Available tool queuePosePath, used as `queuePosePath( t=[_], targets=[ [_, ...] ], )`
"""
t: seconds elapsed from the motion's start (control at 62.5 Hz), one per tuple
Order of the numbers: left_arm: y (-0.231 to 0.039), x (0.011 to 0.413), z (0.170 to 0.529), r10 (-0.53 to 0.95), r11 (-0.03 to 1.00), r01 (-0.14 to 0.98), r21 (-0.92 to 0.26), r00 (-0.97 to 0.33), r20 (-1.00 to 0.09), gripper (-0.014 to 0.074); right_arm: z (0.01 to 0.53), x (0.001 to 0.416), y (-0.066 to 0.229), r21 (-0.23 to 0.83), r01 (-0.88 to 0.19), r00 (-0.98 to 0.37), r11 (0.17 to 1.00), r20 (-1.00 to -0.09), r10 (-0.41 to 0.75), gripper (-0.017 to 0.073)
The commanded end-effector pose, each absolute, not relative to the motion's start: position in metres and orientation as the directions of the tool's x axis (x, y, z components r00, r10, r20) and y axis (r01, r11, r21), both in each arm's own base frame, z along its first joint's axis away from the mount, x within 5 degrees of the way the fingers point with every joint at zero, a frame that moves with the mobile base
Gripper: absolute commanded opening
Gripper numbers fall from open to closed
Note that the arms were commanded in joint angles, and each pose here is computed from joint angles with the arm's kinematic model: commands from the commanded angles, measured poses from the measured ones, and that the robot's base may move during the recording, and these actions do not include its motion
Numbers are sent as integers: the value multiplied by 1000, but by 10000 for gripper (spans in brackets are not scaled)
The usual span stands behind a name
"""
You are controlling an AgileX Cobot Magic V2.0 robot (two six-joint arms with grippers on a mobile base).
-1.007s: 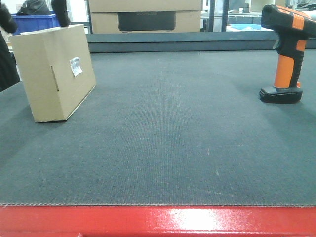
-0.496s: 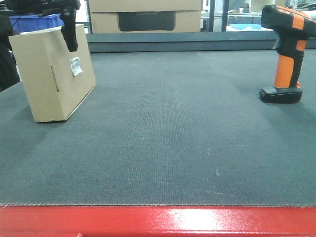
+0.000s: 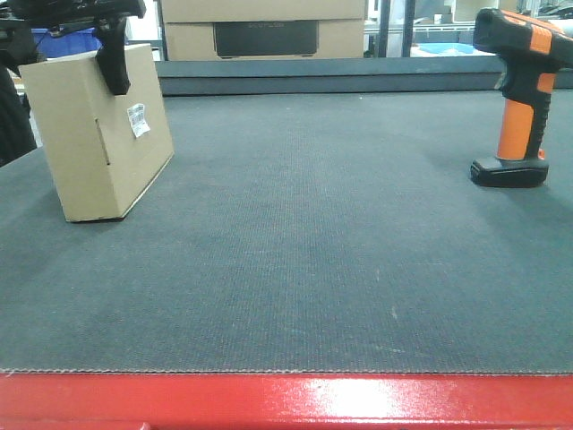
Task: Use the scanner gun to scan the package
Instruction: 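Lift the box with the left gripper and tilt its label upward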
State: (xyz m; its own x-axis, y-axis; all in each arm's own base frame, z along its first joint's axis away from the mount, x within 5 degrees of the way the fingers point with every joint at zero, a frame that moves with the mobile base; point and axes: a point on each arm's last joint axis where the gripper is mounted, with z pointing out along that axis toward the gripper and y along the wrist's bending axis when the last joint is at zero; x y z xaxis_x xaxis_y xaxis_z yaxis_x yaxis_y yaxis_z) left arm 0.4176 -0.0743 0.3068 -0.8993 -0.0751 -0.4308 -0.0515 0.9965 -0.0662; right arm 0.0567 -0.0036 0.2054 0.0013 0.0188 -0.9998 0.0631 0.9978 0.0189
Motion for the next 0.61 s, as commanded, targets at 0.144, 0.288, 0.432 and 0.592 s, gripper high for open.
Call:
queuePosePath(
  t=[0.144, 0.288, 0.432, 0.592],
  targets=[
    [-84, 391, 358, -156, 969, -34, -245, -854, -497, -111, 208, 56, -4, 15, 65, 29, 998, -999, 13, -162],
    [-100, 382, 372, -214, 945, -41, -325, -829, -517, -111, 208, 56, -4, 15, 65, 29, 998, -999, 13, -162],
    [-120, 383, 361, -203, 940, -16, -340, -829, -521, -111, 208, 56, -4, 15, 65, 29, 998, -999, 13, -162],
    [-132, 384, 349, -198, 933, 1, -360, -833, -517, -111, 208, 56, -4, 15, 65, 29, 998, -999, 13, -162]
  ],
)
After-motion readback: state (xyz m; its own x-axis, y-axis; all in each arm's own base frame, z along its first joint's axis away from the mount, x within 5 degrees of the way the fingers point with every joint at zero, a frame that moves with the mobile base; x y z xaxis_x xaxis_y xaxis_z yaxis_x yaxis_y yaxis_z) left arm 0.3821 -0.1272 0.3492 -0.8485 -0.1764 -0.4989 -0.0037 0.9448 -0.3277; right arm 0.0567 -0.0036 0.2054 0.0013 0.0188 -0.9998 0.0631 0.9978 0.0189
